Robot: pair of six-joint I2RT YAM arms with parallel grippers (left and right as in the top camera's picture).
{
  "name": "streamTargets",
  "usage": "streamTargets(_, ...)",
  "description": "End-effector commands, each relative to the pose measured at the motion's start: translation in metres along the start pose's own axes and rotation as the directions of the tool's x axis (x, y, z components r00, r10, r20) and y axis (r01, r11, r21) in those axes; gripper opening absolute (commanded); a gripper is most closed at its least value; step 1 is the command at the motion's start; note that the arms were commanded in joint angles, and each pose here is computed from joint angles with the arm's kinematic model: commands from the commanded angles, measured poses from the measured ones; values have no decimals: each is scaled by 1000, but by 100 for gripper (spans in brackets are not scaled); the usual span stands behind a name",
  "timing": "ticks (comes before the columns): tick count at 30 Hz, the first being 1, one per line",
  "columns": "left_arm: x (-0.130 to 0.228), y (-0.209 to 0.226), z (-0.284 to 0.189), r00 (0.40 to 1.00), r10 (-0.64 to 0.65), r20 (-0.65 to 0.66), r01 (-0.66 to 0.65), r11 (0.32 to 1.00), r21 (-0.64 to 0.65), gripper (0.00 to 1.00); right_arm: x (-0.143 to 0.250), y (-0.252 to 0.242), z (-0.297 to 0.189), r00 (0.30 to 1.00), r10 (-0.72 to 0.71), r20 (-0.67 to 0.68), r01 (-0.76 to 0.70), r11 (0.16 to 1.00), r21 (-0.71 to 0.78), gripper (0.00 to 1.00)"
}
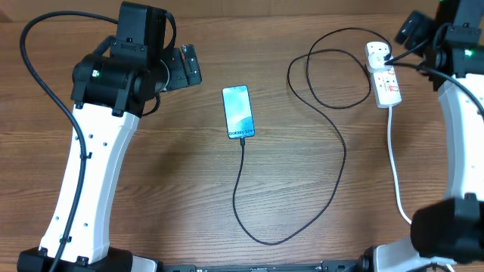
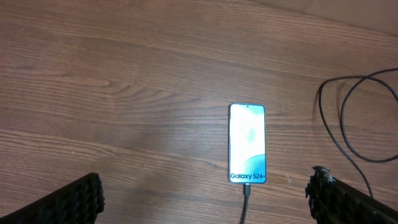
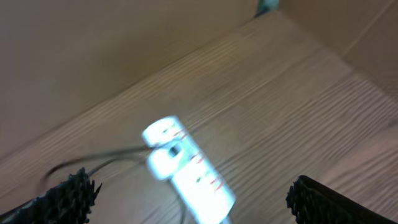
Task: Plug charger to phone and switch on socket
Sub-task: 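Move the right gripper to the power strip's orange switch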
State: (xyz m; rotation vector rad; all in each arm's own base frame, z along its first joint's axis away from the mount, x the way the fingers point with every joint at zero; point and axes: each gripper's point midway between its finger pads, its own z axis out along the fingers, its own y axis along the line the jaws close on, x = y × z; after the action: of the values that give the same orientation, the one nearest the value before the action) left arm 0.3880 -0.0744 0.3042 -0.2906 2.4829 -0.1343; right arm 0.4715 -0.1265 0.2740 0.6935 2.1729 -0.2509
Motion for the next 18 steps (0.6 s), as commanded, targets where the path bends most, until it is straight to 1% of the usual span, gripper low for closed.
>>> streamTargets(1,-1,5,2,1000,9,3,-9,1000,-24,100,17,-23,43,993,-105,-59,110,989,96,100)
streamTargets(9,-1,5,2,1000,9,3,-9,1000,-24,100,49,-56,119,987,-65,-147,90,981,169,100)
streamTargets(13,-1,5,2,1000,9,3,-9,1000,-24,100,69,-58,149,981,-66,-184,98,980,173,100)
streamTargets(18,-1,5,2,1000,9,3,-9,1000,-24,100,91,-58,172,971,-72,-228,114,978,176,100)
